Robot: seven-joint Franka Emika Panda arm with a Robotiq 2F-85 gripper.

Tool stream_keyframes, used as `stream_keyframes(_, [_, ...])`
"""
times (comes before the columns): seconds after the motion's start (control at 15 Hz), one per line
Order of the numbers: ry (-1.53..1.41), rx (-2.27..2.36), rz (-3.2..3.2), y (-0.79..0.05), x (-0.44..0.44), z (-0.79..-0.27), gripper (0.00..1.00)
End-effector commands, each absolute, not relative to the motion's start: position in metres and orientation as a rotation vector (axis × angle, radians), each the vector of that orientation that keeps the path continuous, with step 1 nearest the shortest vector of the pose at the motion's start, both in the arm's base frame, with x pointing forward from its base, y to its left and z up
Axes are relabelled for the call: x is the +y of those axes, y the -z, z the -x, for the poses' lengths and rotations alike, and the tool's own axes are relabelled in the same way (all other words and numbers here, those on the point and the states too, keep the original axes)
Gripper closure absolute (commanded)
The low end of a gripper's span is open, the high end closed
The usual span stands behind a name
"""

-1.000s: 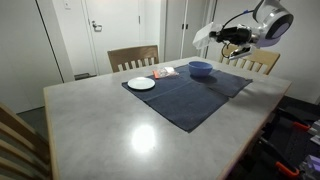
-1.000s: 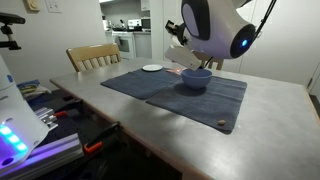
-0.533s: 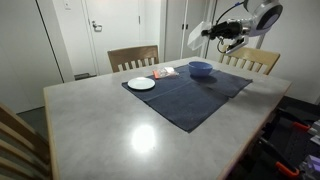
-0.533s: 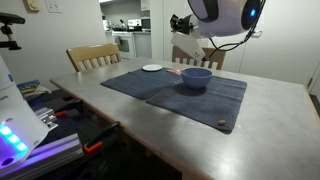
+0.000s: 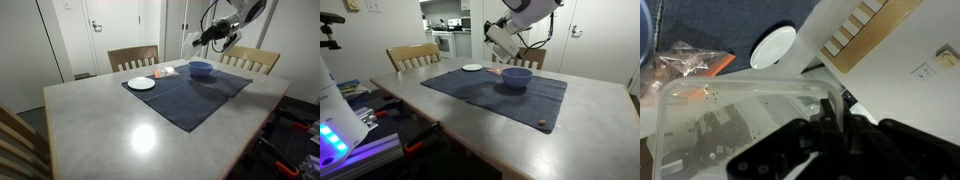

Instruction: Pick the plastic box and pour its contents into the bowl

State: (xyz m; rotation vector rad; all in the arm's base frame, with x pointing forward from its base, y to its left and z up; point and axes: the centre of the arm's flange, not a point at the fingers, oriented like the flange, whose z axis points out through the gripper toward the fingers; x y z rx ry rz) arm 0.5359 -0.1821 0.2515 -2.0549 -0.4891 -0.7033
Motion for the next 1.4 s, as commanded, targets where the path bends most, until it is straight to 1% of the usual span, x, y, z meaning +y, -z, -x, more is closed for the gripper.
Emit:
stream_keyframes(0.0, [0.539, -0.522, 2.184, -0.267, -0.150, -0.537, 0.98])
stream_keyframes(0.2, [0.376, -0.527, 2.286, -0.283, -0.118, -0.547, 0.98])
stream_keyframes(0.47, [0.210, -0.406, 2.429, -0.294, -0.066, -0.560, 0.98])
stream_keyframes(0.87, [0.097, -0.070, 2.580, -0.243, 0.029, -0.563, 0.98])
stream_keyframes(1.07, [0.103, 0.078, 2.717, -0.221, 0.046, -0.552, 0.98])
stream_keyframes(1.33, [-0.140, 0.202, 2.860, -0.227, 0.043, -0.545, 0.98])
